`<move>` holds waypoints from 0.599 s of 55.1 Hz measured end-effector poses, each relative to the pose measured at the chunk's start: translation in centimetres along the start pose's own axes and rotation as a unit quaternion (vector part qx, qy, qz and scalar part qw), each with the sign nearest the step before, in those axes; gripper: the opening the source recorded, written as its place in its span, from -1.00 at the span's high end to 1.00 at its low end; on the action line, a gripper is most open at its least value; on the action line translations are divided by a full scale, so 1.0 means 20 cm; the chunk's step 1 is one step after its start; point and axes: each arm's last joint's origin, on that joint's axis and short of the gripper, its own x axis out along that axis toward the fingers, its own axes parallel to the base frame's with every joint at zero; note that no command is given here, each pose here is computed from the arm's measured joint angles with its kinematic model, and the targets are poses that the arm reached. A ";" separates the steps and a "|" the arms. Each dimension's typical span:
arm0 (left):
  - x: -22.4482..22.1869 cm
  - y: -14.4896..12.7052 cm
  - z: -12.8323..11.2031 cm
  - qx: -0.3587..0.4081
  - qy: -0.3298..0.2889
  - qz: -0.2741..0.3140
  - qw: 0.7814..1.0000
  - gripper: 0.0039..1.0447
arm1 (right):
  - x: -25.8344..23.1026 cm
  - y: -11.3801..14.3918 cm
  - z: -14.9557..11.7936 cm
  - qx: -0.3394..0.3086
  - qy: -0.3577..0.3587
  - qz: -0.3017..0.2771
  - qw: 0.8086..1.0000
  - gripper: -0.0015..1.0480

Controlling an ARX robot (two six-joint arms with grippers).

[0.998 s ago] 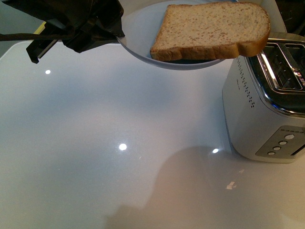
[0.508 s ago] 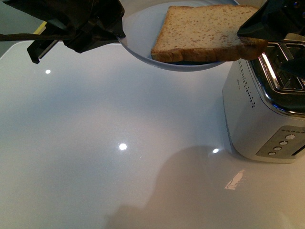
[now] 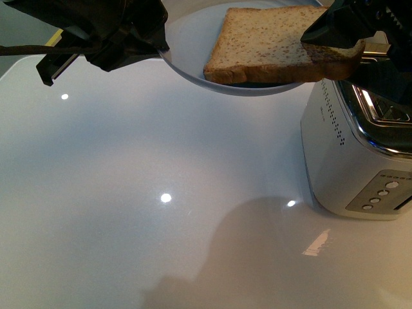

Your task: Left arm holds plate, right arm toasts bread

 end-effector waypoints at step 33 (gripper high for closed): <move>0.00 0.00 0.00 0.000 0.000 0.000 1.000 0.95 | -0.07 0.07 0.06 -0.031 -0.026 0.007 0.999 0.93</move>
